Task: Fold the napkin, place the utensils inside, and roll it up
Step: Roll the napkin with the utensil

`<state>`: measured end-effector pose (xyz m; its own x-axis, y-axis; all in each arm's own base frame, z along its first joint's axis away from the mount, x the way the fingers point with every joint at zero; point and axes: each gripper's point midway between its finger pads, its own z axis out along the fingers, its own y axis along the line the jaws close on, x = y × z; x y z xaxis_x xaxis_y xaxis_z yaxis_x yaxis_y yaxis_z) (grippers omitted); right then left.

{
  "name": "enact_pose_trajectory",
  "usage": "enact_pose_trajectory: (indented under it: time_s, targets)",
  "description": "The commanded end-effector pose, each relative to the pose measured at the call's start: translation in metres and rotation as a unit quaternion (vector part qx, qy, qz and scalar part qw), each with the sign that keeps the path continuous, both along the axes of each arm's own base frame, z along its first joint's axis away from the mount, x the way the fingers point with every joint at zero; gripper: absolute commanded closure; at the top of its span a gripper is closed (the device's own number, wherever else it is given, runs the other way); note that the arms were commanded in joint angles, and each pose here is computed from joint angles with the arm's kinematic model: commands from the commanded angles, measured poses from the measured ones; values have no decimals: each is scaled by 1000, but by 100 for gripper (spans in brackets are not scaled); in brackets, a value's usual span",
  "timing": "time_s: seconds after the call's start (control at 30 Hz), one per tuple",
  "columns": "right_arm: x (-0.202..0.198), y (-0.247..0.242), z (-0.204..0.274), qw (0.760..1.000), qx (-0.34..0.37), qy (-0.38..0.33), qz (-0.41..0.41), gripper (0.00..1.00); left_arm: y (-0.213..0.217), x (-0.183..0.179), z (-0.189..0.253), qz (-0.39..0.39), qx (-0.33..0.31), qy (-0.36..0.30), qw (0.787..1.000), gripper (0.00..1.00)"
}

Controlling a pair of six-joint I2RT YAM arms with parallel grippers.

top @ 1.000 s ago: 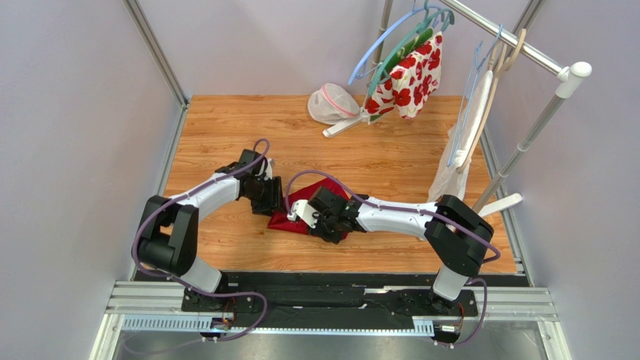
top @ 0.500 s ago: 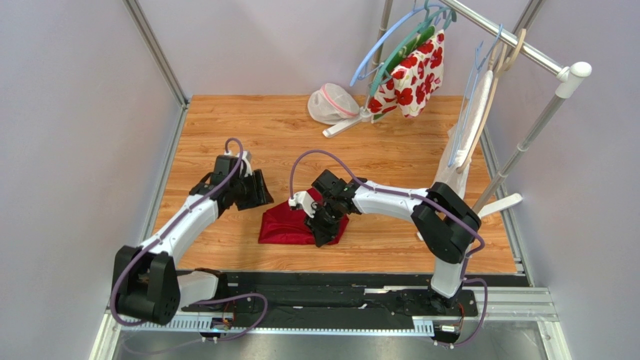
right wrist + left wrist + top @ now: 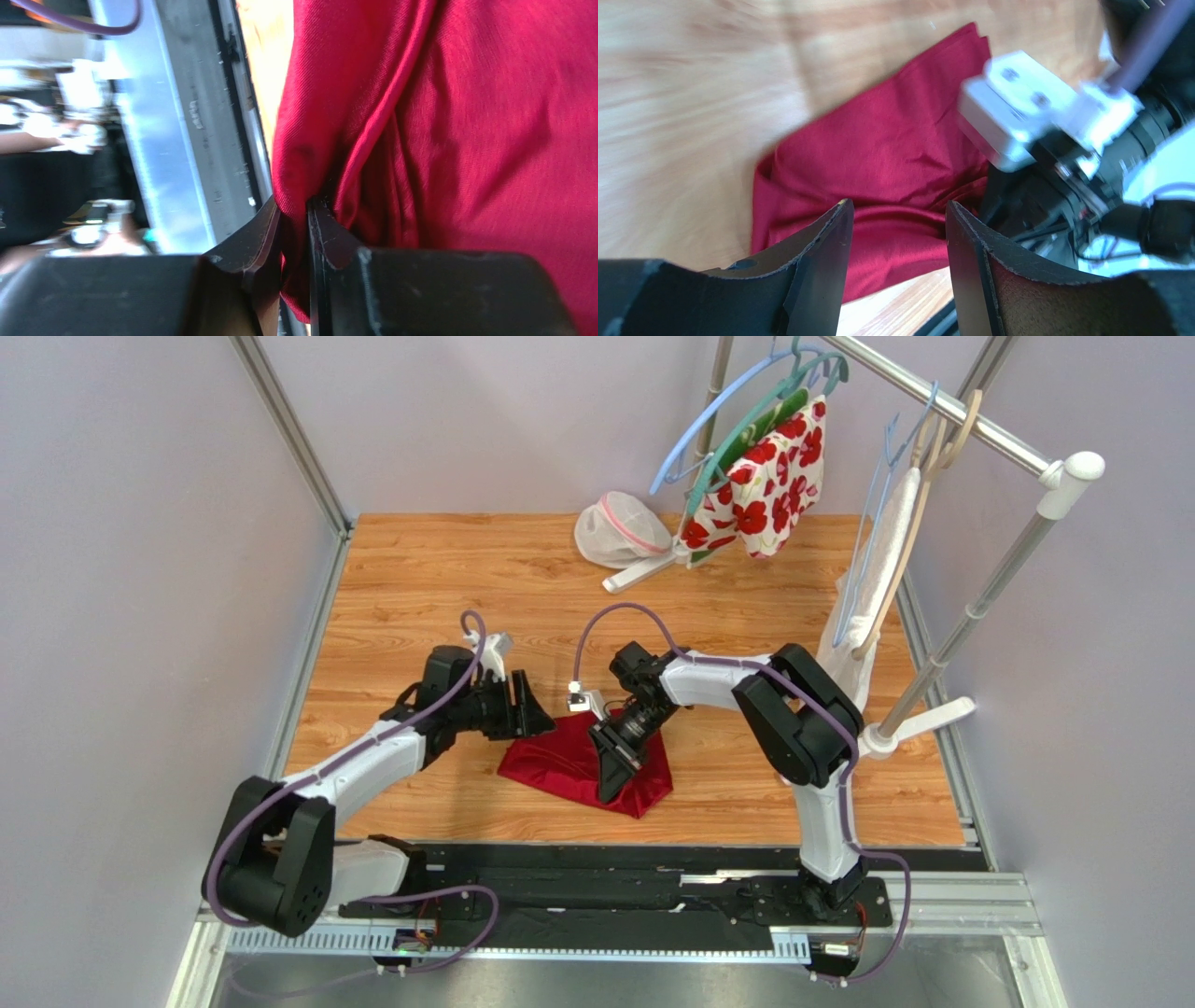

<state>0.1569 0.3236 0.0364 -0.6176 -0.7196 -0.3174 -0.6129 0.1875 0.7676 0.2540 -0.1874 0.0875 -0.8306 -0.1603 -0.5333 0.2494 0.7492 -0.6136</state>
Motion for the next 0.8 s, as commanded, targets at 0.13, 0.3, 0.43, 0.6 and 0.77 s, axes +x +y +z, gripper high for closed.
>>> enact_pose_trajectory:
  time_s: [0.13,0.3,0.43,0.6,0.77]
  targets:
    - [8,-29,-33,993,-51,84,-60,100,-26,-5,-9,-51,-20,-6,998,41]
    - [20,-33,-40,992,-54,84,-83,100,3,15,-19,50,51,-1,997,41]
    - [23,-34,-42,991,-58,76,-89,100,17,22,-30,78,93,8,993,40]
    - [30,-34,-35,993,-61,36,-96,100,8,39,-29,57,97,3,994,39]
    - [34,-31,-26,987,-115,-75,-77,100,12,50,-26,64,123,-6,990,39]
